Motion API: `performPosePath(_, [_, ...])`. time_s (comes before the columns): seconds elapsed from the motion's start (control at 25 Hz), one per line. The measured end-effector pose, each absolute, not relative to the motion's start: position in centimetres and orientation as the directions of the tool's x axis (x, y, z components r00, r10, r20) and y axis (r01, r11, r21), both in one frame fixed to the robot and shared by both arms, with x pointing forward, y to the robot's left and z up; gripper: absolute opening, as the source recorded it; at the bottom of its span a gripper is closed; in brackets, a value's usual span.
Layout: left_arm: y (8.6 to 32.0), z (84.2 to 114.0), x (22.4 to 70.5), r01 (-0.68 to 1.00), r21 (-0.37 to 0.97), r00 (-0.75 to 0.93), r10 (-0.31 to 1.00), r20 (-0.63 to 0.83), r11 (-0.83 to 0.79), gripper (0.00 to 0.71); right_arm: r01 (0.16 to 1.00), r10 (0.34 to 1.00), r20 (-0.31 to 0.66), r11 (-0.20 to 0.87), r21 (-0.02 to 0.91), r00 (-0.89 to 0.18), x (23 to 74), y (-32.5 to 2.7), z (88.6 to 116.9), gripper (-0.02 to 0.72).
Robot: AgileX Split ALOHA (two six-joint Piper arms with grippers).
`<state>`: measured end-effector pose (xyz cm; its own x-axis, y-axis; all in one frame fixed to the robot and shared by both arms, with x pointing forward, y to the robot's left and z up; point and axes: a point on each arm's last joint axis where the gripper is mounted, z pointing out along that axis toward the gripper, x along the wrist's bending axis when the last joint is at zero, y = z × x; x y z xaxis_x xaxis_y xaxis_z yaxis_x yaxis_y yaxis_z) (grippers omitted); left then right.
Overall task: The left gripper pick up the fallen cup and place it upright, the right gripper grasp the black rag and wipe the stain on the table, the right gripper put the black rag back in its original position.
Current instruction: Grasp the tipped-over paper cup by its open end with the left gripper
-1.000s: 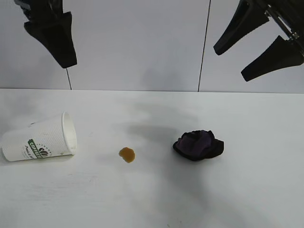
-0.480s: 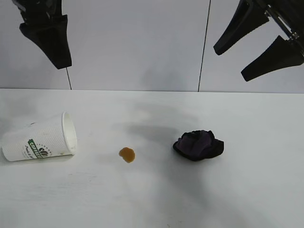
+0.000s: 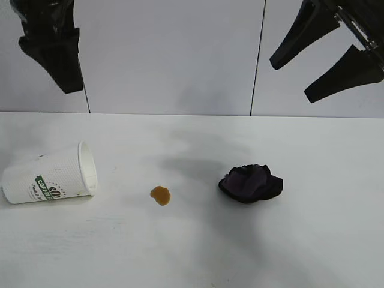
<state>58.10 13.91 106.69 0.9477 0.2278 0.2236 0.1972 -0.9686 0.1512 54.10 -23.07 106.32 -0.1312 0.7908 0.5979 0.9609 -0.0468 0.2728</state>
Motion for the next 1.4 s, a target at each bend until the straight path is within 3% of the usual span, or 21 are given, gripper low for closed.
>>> performPosePath(0.32, [14.3, 103.3, 58.2, 0.179, 0.110, 0.947, 0.201, 0.250, -0.978, 0.693, 0.961, 0.791, 0.598, -0.047, 0.273, -0.131, 54.1, -23.1, 106.3, 0.442])
performPosePath(0.92, [13.8, 95.3, 60.5, 0.189, -0.039, 0.972, 0.182, 0.148, -0.981, 0.694, 0.961, 0.796, 0.590, -0.041, 0.274, -0.134, 54.1, -23.1, 106.3, 0.442])
performPosePath(1.4, [13.8, 91.8, 61.6, 0.152, -0.088, 0.978, 0.136, 0.160, -0.985, 0.694, 0.961, 0.800, 0.584, -0.037, 0.275, -0.137, 54.1, -23.2, 106.2, 0.442])
